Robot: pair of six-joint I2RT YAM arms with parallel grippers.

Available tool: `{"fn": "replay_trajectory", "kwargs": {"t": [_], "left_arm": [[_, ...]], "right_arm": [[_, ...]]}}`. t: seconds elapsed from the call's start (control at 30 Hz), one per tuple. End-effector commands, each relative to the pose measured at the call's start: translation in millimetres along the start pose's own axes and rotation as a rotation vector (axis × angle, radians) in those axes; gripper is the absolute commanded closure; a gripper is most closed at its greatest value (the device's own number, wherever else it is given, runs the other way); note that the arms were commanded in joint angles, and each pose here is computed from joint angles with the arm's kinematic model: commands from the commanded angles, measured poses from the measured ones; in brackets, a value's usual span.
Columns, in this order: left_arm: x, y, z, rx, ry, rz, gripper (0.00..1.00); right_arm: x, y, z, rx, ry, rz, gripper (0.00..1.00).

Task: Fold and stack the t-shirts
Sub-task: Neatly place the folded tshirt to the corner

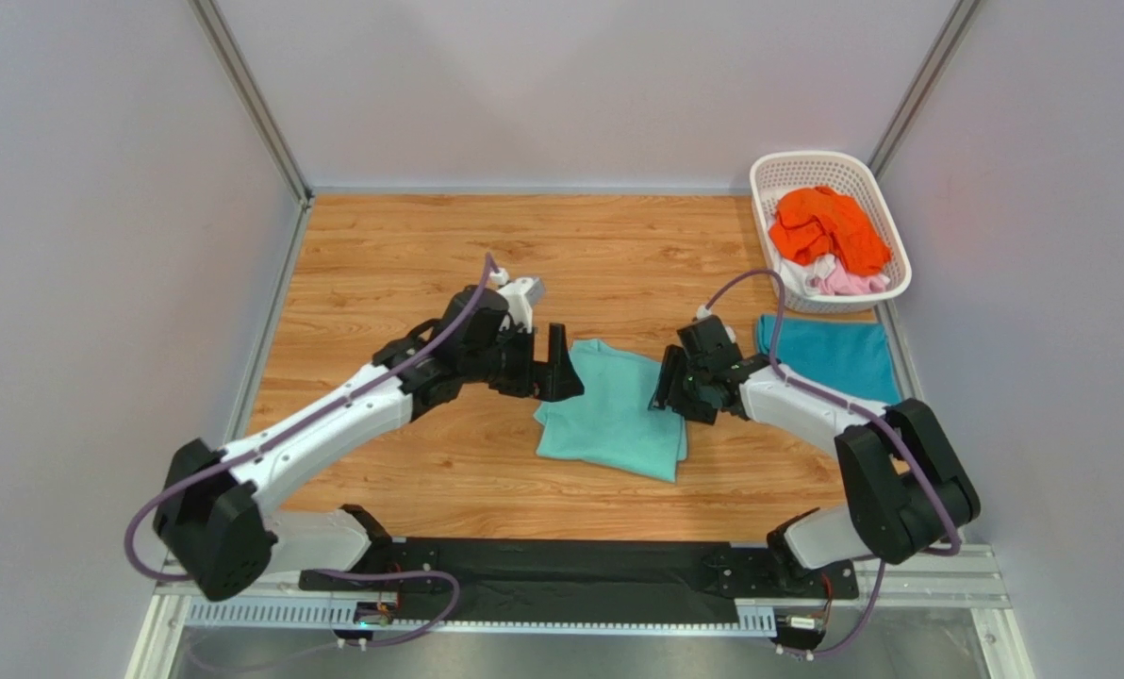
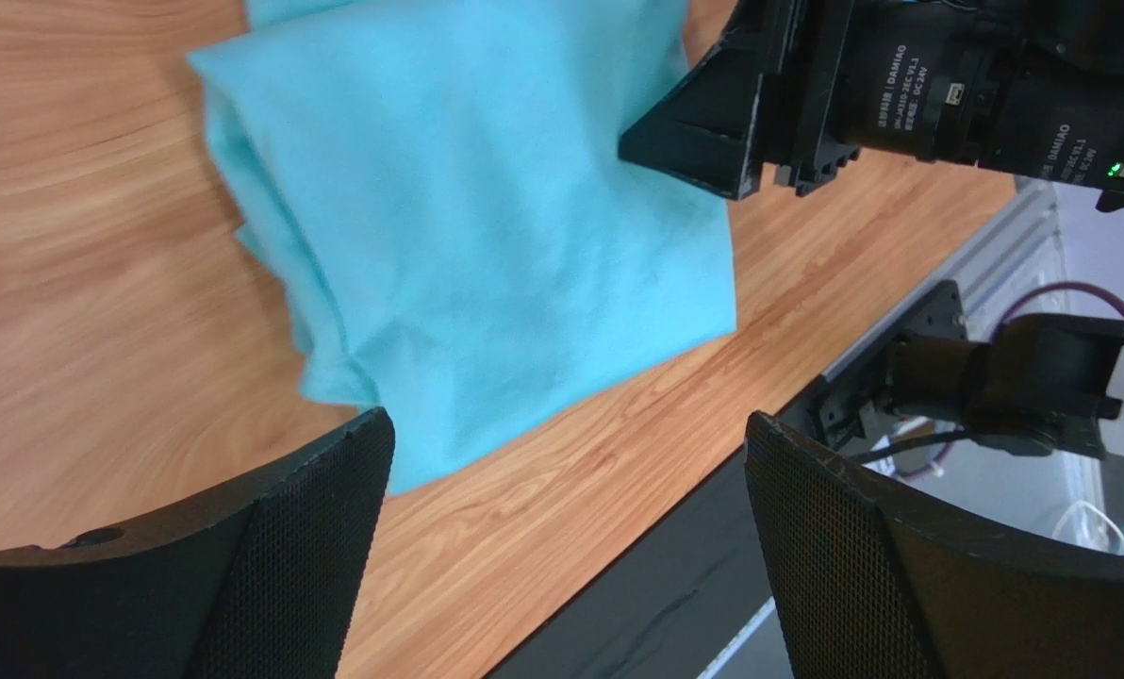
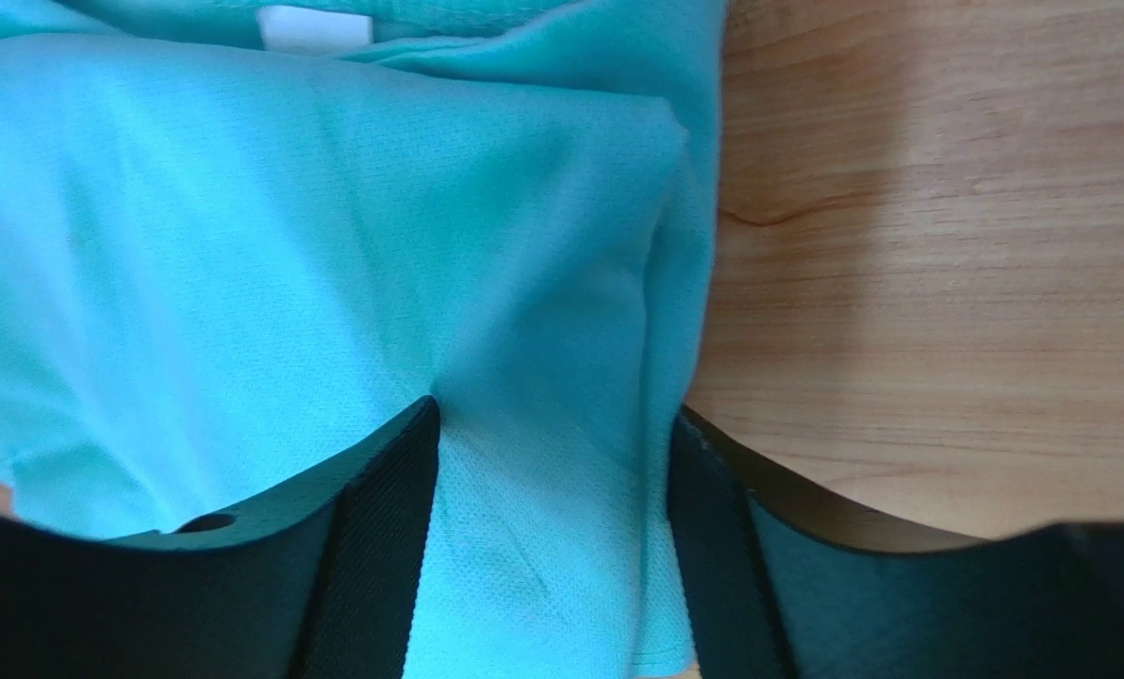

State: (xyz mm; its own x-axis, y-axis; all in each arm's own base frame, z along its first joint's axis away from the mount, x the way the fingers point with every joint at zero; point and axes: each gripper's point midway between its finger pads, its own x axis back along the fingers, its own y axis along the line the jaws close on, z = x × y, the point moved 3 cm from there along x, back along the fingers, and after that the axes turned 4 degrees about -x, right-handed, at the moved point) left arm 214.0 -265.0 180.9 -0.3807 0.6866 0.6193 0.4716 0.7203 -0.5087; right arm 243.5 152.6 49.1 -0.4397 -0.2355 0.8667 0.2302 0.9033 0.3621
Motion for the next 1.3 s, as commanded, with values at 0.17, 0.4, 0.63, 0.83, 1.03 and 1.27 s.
{"fn": "replay_trajectory", "kwargs": {"t": [0.17,0.4,0.63,0.83,1.03,1.27], "left_arm": [[60.7,48.3,31.4,0.057,-0.100,-0.287,0.00],[78.7,69.2,52.8,0.067,-0.101,-0.385,0.00],[81.8,72.8,51.7,0.065,-0.115,-0.408,0.00],[80.5,73.1,51.5,0.060,-0.114,-0.407,0.00],[78.3,71.2,48.8,0.050,-0.119,-0.391,0.00],[74.7,72.3,48.7,0.046,-0.110,-0.387,0.00]], "right_arm": [[-22.4,-11.9,14.6,0.094,0.006,0.210,0.58],[-21.2,-11.0,10.3,0.215,-0.017,0.286,0.92],[16.3,-29.3,-26.8,0.343,-0.113,0.375,1.00],[61.4,-60.0,-68.4,0.420,-0.217,0.578,1.00],[95.9,-85.5,-112.7,0.374,-0.275,0.656,1.00],[133.8,-108.5,-164.2,0.283,-0.383,0.712,1.00]]}}
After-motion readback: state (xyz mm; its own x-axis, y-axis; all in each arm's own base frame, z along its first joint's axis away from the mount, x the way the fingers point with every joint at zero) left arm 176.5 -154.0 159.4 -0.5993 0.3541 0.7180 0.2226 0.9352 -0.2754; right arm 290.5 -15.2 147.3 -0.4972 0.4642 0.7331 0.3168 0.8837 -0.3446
